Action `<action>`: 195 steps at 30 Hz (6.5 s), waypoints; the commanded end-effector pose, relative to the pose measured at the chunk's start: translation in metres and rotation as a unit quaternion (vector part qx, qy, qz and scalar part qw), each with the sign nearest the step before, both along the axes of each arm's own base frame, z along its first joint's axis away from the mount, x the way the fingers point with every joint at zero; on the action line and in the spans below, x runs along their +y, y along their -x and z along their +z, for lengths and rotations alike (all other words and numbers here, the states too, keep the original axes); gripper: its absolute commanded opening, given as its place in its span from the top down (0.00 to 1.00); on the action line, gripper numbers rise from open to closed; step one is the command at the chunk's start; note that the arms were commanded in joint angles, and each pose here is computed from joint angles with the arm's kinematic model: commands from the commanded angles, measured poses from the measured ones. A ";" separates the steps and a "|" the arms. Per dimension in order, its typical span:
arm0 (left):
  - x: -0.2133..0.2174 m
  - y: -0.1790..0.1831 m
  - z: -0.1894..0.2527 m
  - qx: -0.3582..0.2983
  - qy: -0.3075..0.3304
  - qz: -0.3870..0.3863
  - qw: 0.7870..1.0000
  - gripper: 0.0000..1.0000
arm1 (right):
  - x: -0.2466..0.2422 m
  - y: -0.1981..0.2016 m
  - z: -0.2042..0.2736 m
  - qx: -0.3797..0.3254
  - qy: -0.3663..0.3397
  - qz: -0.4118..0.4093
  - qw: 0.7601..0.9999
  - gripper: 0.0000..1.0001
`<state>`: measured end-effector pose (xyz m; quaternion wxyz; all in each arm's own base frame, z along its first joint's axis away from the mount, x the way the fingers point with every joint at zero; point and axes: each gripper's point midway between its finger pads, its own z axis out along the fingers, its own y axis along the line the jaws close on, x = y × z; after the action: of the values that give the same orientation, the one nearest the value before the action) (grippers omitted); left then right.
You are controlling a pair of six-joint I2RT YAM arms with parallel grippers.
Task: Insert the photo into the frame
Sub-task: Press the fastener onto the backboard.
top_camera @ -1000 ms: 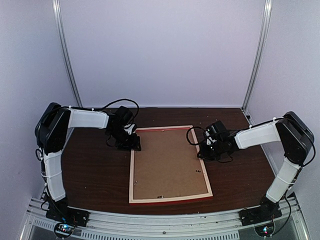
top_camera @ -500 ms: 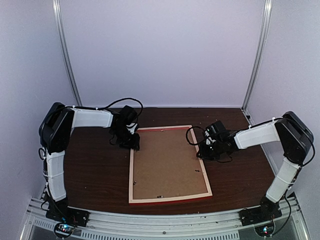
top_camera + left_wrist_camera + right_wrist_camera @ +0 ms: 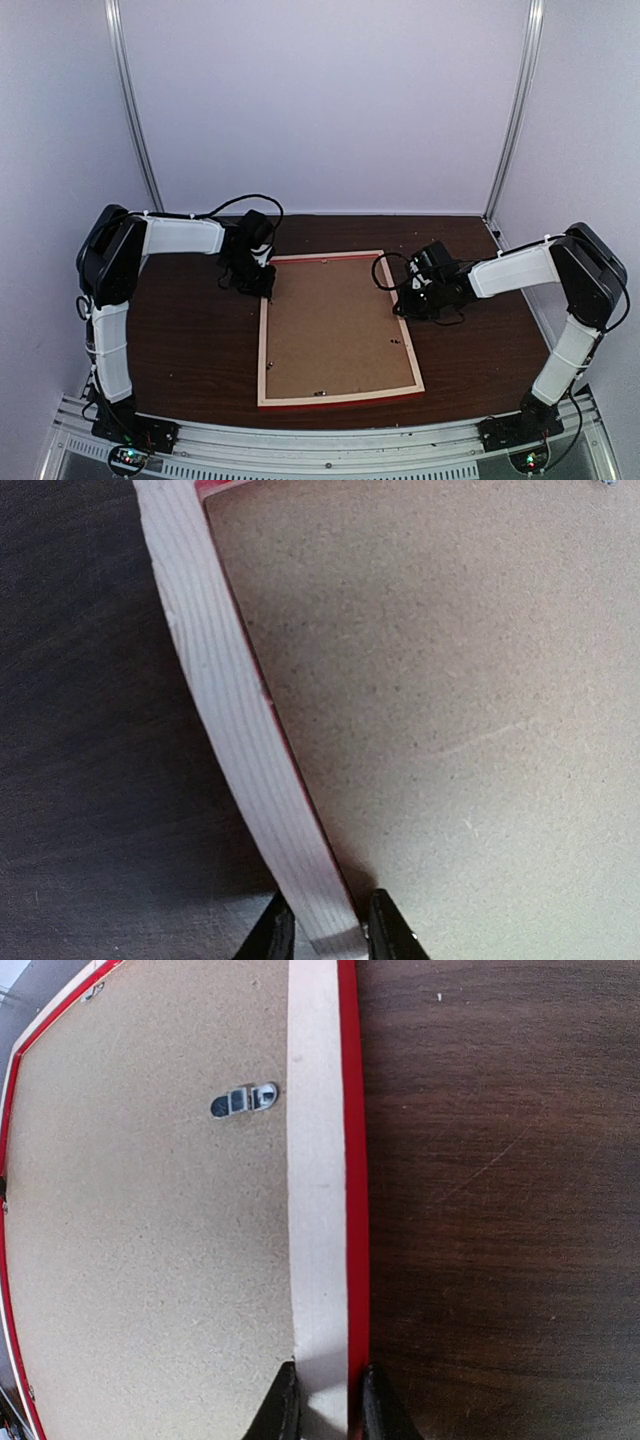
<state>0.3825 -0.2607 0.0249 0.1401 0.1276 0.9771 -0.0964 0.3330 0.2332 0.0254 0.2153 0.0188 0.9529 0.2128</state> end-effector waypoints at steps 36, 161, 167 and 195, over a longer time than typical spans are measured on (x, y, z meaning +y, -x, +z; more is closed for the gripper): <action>-0.003 0.068 -0.012 0.148 -0.014 -0.135 0.980 0.63 | 0.002 0.031 -0.042 0.078 0.002 0.009 0.997 0.96; -0.003 0.118 0.016 0.013 0.018 -0.113 0.993 0.29 | -0.018 0.033 -0.044 0.065 -0.013 -0.054 0.996 1.00; 0.001 0.094 0.008 0.028 0.035 -0.074 0.996 0.33 | -0.014 0.033 -0.041 0.063 -0.017 -0.050 0.997 1.00; 0.019 0.078 -0.011 0.043 -0.008 -0.020 0.999 0.83 | -0.007 0.052 -0.019 0.048 -0.029 -0.026 0.998 0.77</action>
<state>0.3060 -0.2577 0.0228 0.0981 0.1423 0.9763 -0.1302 0.3147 0.2307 0.0266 0.2446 0.0849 0.9318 0.2544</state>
